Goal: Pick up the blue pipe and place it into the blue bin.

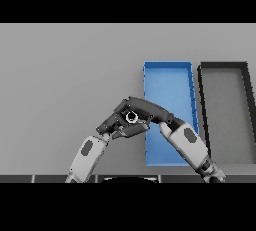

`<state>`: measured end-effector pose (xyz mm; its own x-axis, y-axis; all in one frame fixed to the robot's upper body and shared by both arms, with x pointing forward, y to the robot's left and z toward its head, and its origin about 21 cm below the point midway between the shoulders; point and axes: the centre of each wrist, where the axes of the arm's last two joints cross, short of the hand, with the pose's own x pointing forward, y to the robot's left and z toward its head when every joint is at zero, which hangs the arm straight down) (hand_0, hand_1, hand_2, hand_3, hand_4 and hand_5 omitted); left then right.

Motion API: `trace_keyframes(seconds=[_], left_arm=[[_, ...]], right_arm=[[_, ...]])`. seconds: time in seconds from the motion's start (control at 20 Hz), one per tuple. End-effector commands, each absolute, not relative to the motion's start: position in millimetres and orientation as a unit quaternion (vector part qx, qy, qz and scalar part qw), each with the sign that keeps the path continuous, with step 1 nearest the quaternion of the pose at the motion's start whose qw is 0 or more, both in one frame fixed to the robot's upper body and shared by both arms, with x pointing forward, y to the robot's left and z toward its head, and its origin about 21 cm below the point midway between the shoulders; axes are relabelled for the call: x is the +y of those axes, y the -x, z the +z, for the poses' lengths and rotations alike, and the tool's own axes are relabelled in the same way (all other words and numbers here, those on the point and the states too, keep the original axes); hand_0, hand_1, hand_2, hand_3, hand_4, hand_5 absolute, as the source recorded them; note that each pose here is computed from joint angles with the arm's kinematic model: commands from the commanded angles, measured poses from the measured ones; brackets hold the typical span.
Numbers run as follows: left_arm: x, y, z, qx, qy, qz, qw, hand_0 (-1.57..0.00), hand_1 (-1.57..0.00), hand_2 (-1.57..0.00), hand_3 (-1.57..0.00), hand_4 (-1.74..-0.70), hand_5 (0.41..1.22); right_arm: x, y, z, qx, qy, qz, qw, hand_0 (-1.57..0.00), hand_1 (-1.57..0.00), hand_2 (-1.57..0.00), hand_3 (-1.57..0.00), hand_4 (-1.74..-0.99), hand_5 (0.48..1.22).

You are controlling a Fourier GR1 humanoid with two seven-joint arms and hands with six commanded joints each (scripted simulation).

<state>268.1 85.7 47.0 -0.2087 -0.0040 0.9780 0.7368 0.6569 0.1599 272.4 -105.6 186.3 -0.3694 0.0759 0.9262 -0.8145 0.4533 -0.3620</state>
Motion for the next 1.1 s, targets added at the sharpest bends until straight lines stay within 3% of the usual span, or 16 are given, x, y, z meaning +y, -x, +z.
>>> trace_keyframes(seconds=[0.0,0.2,0.45,0.5,0.55,0.7,0.85,1.05], left_arm=[[88,-271,47,-0.703,0.259,-0.323,0.577,-1.57,-1.57,-1.57,-1.46,-1.71,1.221],[86,-265,51,-0.701,0.258,-0.327,0.578,-1.57,-1.57,-1.57,-1.43,-1.73,1.221],[93,-269,55,-0.718,0.223,-0.335,0.567,-1.57,-1.57,-1.57,-1.45,-1.72,1.221],[95,-270,52,-0.723,0.21,-0.337,0.566,-1.46,-1.34,-1.29,-1.17,-1.6,1.221],[96,-269,53,-0.72,0.219,-0.344,0.561,-1.17,-1.07,-1.03,-0.93,-1.47,1.221],[102,-270,51,-0.705,0.228,-0.38,0.554,-0.6,-0.55,-0.53,-0.48,-1.21,1.221],[103,-269,51,-0.697,0.209,-0.384,0.568,-0.31,-0.28,-0.27,-0.24,-1.05,0.938],[99,-269,52,-0.689,0.213,-0.368,0.587,-0.12,-0.11,-0.11,-0.1,-0.97,0.647]], right_arm=[[-104.1,-275,185,-0.694,-0.256,0.454,0.496,-1.43,-1.43,-1.43,-1.3,-1.665,0.987],[-104.2,-273,184,-0.715,-0.263,0.452,0.465,-1.51,-1.51,-1.51,-1.46,-1.71,1.125],[-102.7,-270,181,-0.735,-0.255,0.431,0.456,-1.55,-1.55,-1.55,-1.54,-1.731,1.19],[-100.9,-270,180,-0.736,-0.244,0.434,0.458,-1.56,-1.56,-1.56,-1.54,-1.733,1.196],[-99.0,-268,183,-0.735,-0.243,0.437,0.458,-1.56,-1.56,-1.56,-1.55,-1.734,1.201],[-97.3,-264,185,-0.72,-0.236,0.44,0.482,-1.56,-1.56,-1.56,-1.56,-1.738,1.211],[-98.1,-264,185,-0.715,-0.228,0.443,0.49,-1.57,-1.57,-1.57,-1.56,-1.739,1.216],[-97.8,-262,182,-0.714,-0.218,0.448,0.492,-1.57,-1.57,-1.57,-1.57,-1.74,1.219]])
